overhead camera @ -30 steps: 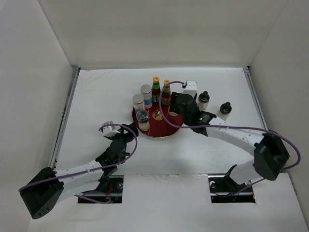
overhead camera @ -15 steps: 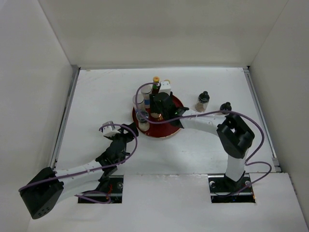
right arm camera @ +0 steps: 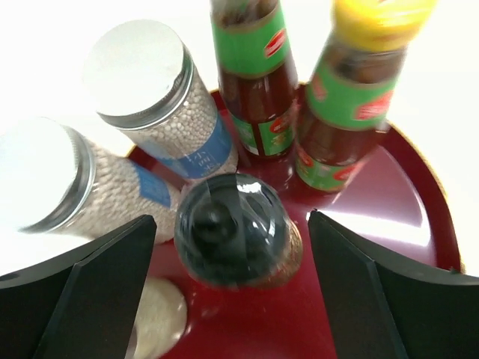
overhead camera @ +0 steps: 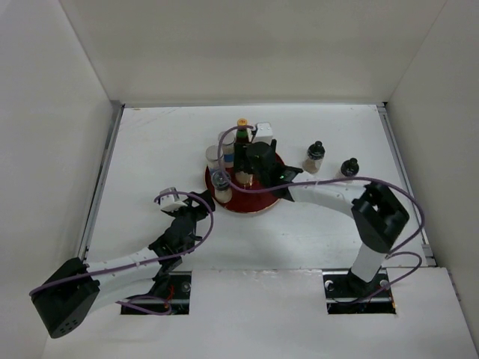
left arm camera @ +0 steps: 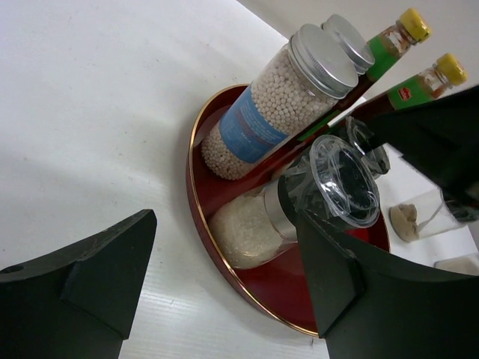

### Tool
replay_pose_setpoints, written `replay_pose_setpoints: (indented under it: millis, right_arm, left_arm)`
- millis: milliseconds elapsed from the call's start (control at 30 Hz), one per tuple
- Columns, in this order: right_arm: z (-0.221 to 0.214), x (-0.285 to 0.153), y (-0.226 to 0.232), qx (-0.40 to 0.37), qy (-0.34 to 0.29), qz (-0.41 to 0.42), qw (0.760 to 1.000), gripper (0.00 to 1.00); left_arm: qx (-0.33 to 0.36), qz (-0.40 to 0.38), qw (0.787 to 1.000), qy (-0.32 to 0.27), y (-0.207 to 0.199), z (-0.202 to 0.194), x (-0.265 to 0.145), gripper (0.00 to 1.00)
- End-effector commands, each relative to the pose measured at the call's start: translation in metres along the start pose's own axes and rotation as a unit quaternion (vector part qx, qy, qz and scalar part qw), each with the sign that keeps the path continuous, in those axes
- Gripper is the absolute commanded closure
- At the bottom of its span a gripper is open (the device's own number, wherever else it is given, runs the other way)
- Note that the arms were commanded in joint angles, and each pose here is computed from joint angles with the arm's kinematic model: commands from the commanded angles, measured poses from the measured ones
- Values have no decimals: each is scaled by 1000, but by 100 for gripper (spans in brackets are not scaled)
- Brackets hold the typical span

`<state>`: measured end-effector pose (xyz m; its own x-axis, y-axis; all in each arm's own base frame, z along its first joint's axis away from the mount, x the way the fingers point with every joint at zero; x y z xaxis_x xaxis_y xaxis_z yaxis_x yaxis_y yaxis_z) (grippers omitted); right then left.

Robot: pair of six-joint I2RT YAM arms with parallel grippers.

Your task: Organize the condiment bottles

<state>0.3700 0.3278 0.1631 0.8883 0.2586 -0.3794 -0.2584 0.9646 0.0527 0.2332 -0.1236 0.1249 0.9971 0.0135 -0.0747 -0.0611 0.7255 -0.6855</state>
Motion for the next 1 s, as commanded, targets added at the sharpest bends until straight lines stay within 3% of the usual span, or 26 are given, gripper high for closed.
replay_pose_setpoints:
  millis: [0,133,267,333,433,500,600,833,967]
  right_arm:
    - [58,-46,-1,58,-75,32,995,10]
    - [59,-72,-42,79,-88,11,993,18]
    - [49,-76,-115,99,-86,-66,989,55]
    - [42,-72,-154,99,-74,-124,985,60]
    - [34,-66,-197,79,-54,-200,975,50]
    - [29,-58,-218,65,-42,-230,970,28]
    - [27,-45,-236,60,-23,-244,968,16]
    - [19,-14,-244,64,5,-221,973,14]
    - [10,-4,-246,61,15,-225,972,24]
  left_arm:
    - [-22,-25,999,-6,-20,7,3,26]
    - [-20,-31,999,-2,-22,6,3,30]
    - [-9,-48,999,2,-29,8,1,37]
    - [-6,-52,999,2,-32,9,1,40]
    - [-2,-57,998,6,-34,6,1,40]
    - [2,-56,998,7,-34,5,2,40]
    - [0,-58,998,6,-34,5,2,40]
    - [5,-54,999,8,-33,2,3,38]
    - [5,-51,999,8,-31,2,4,38]
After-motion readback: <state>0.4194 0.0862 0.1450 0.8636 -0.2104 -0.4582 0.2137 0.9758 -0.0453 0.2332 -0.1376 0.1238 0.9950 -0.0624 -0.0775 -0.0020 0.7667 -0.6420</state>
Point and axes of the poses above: each gripper's point midway between its finger pads, its own x axis out along the fingers, its own y axis along the line the jaws close on, z = x × y, the point moved 3 cm from there along -x, back along the fingers, and after that the axes turned 7 degrees about -x, right-handed, at the moved point
